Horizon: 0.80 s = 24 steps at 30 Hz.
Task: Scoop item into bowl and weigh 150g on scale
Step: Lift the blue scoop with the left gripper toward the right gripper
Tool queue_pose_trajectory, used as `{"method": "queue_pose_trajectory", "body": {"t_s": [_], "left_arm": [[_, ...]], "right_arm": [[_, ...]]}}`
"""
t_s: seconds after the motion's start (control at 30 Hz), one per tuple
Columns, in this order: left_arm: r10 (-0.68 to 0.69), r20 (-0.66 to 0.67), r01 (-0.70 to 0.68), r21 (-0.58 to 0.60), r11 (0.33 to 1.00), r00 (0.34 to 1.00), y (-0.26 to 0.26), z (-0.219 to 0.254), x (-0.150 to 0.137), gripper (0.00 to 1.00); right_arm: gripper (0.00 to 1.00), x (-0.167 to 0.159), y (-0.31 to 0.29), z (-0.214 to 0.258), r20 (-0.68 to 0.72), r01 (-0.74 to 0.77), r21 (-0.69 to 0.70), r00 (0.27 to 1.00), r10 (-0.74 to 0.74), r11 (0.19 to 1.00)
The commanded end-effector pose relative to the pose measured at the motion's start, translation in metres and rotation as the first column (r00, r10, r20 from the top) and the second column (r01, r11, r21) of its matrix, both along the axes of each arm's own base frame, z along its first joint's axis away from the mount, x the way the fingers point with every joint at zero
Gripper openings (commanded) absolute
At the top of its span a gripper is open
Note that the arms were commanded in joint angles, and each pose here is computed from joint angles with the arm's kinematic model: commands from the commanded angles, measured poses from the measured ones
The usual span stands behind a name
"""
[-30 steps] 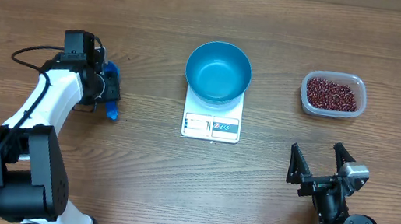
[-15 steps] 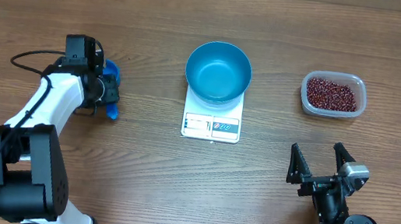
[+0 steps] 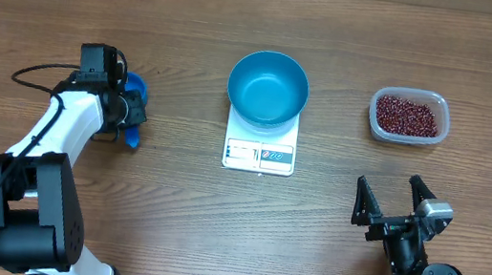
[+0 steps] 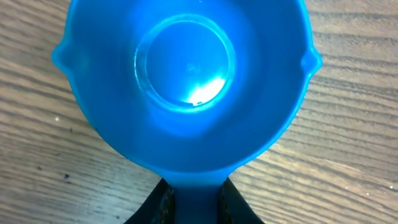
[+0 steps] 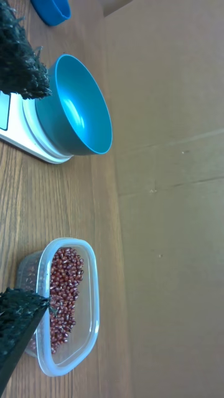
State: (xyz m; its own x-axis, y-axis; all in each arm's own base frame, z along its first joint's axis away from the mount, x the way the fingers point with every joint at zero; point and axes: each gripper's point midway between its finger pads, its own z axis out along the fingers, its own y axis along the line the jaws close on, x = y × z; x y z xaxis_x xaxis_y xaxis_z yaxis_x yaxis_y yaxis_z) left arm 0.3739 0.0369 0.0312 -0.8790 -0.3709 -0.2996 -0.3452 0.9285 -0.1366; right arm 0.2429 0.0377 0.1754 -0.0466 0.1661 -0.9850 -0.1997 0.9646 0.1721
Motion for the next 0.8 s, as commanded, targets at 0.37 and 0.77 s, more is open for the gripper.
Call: {"method": "queue_pose_trajectory", "body": {"t_s": [0.37,0.77], "left_arm": [[0.198,0.279,-0.089,-0.361,0.929,0.94,-0.032,0.181,0.031,0.04],[0.207,0.096,-0.052,-0.79,0.611,0.974,-0.105,0.224,0.011,0.04]], "right_arm": [[1.0,0.0,0.0,-0.002,0.0,0.002,0.004,1.0,-0.002,1.0],[1.0,0.0,-0.002,-0.002,0.0,0.01,0.003,1.0,-0.01,1.0]]}}
